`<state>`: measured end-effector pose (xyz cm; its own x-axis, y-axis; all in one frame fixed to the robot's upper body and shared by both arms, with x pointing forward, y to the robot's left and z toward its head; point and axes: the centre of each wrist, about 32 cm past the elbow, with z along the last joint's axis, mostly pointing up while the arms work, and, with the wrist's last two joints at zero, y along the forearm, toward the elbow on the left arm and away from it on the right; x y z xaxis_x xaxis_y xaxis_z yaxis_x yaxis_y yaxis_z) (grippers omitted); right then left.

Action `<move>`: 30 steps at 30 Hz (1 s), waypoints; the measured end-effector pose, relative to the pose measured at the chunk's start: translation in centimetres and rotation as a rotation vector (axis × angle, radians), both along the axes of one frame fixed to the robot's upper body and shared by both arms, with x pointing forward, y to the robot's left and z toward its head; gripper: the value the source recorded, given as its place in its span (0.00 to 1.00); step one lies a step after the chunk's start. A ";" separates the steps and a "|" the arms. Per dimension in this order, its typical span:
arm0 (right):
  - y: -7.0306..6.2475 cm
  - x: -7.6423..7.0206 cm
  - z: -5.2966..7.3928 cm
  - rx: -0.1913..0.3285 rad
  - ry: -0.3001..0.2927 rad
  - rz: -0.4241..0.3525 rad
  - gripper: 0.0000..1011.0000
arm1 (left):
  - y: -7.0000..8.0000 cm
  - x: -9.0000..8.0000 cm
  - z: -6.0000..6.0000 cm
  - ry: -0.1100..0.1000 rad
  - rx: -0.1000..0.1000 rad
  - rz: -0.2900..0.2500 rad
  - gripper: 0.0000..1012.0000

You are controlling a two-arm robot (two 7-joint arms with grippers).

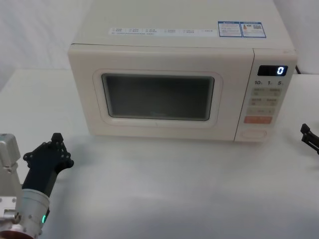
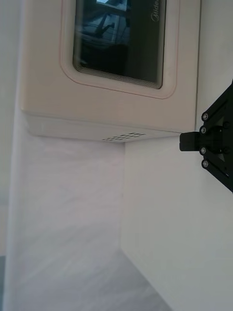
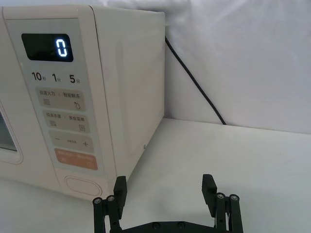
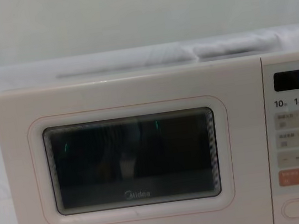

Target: Press the button to open the microwave door with one hand; close the microwave door with the other hand.

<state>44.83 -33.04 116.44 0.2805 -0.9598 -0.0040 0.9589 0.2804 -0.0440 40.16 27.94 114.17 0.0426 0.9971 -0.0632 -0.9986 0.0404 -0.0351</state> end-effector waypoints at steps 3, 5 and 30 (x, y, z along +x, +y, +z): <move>0.0 0.0 0.0 0.000 0.000 0.000 0.99 | 0.0 0.2 -0.2 0.003 -0.001 -0.002 0.00; 0.0 0.0 0.0 0.000 0.000 0.000 0.99 | -0.1 0.5 -0.3 0.007 0.006 -0.006 0.00; 0.0 0.0 0.0 0.000 0.000 0.000 0.99 | -0.4 1.2 -0.3 0.014 0.058 -0.017 0.14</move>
<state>44.83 -33.04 116.45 0.2806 -0.9598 -0.0039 0.9589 0.2805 -0.0440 41.35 27.55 113.85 0.0594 0.9982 -0.0058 -0.9981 0.0593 -0.0179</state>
